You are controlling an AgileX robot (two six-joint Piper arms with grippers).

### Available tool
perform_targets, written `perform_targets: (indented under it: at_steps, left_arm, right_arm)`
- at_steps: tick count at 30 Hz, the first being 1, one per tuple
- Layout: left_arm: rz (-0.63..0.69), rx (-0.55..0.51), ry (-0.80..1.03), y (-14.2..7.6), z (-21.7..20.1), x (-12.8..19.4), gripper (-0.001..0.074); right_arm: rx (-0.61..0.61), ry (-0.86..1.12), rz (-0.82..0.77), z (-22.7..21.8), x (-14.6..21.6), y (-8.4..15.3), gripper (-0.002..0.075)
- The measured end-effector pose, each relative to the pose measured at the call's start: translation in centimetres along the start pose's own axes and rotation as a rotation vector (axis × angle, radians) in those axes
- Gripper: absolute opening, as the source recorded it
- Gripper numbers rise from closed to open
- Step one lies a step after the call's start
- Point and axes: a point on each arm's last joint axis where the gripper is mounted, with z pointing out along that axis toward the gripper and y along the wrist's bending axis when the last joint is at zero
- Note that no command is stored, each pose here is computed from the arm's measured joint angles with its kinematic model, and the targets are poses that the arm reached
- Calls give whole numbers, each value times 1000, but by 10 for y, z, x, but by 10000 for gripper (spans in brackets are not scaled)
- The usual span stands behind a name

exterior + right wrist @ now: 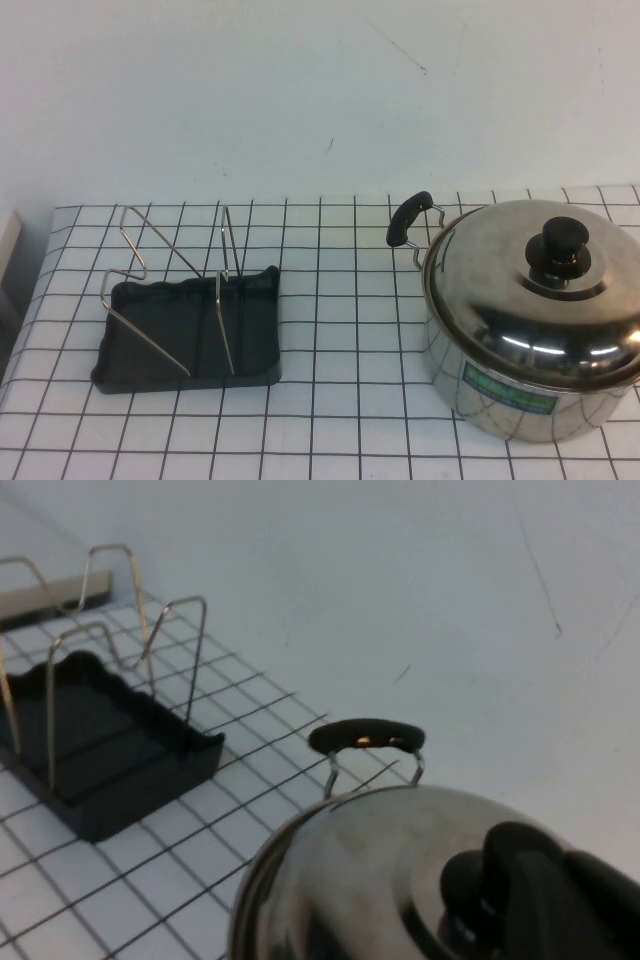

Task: Put pot lid on rack
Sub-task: Open the pot

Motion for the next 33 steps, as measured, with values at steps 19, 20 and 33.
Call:
perform_targets:
  at_steps: [19, 20, 33]
  left_arm:
    - [75, -69, 53, 11, 47, 2, -2]
    - [78, -72, 57, 11, 49, 3, -2]
    - [25, -76, 41, 12, 50, 2, -3]
  right_arm:
    - [-177, 72, 194, 115, 37, -58, 688]
    - [-182, 71, 197, 119, 37, -61, 689]
    - [-207, 116, 177, 142, 53, -70, 692]
